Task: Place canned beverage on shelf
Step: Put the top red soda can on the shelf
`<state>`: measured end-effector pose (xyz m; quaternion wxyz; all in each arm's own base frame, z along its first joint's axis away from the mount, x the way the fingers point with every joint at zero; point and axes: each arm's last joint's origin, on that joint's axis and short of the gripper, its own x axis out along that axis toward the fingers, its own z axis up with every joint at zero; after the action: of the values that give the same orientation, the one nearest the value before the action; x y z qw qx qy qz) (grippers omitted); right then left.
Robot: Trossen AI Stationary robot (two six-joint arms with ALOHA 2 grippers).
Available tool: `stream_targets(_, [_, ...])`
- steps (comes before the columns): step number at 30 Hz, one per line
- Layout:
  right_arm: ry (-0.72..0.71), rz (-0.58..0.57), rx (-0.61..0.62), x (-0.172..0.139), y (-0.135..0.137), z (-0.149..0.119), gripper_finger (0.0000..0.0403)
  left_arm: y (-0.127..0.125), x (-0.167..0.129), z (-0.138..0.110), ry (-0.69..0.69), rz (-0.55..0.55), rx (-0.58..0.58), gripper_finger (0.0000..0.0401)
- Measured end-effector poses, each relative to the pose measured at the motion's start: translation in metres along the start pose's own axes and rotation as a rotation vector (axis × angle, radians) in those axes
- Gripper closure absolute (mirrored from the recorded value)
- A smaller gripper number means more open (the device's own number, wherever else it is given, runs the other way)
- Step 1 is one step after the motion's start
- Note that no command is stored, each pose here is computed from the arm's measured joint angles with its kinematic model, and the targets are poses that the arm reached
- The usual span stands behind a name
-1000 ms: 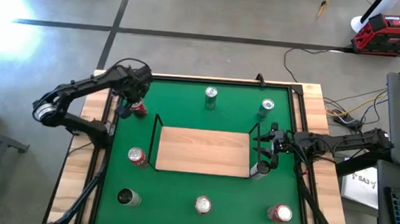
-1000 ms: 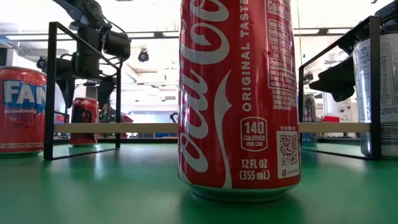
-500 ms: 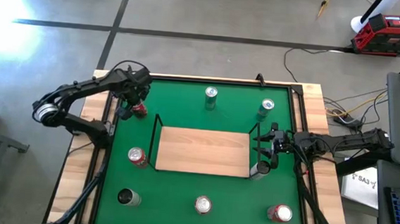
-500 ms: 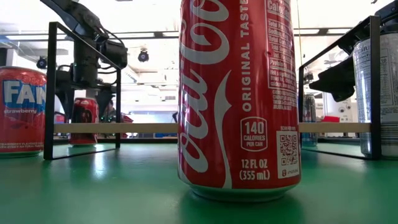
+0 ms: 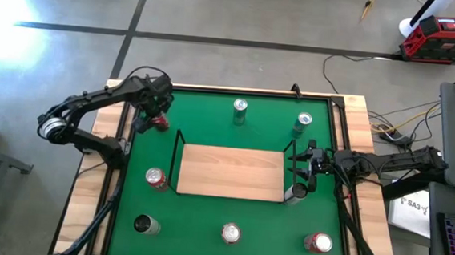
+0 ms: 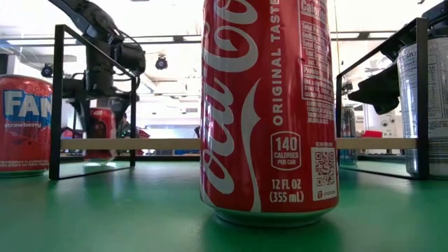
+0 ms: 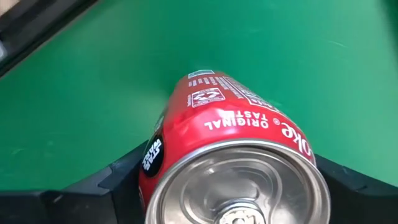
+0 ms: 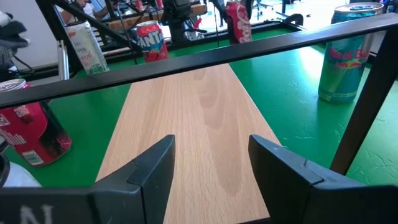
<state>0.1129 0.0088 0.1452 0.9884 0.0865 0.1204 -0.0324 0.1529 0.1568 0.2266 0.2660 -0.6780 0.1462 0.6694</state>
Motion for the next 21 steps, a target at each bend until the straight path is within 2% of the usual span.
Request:
stream_targets(6, [0.0, 0.0, 0.0, 0.0, 0.0, 0.0, 0.0207, -0.022, -0.029, -0.001, -0.017, -0.054, 0.054, 0.0114])
stream_targets(11, [0.0, 0.0, 0.0, 0.0, 0.0, 0.0, 0.0207, -0.048, -0.042, -0.006, -0.024, 0.007, 0.132, 0.0114])
stream_targets(15, [0.001, 0.0, 0.0, 0.0, 0.0, 0.0, 0.0207, -0.074, -0.045, -0.016, -0.016, 0.08, 0.255, 0.0114])
stream_targets(21, [0.0, 0.0, 0.0, 0.0, 0.0, 0.0, 0.0207, -0.111, -0.046, -0.034, -0.003, 0.072, 0.466, 0.0114])
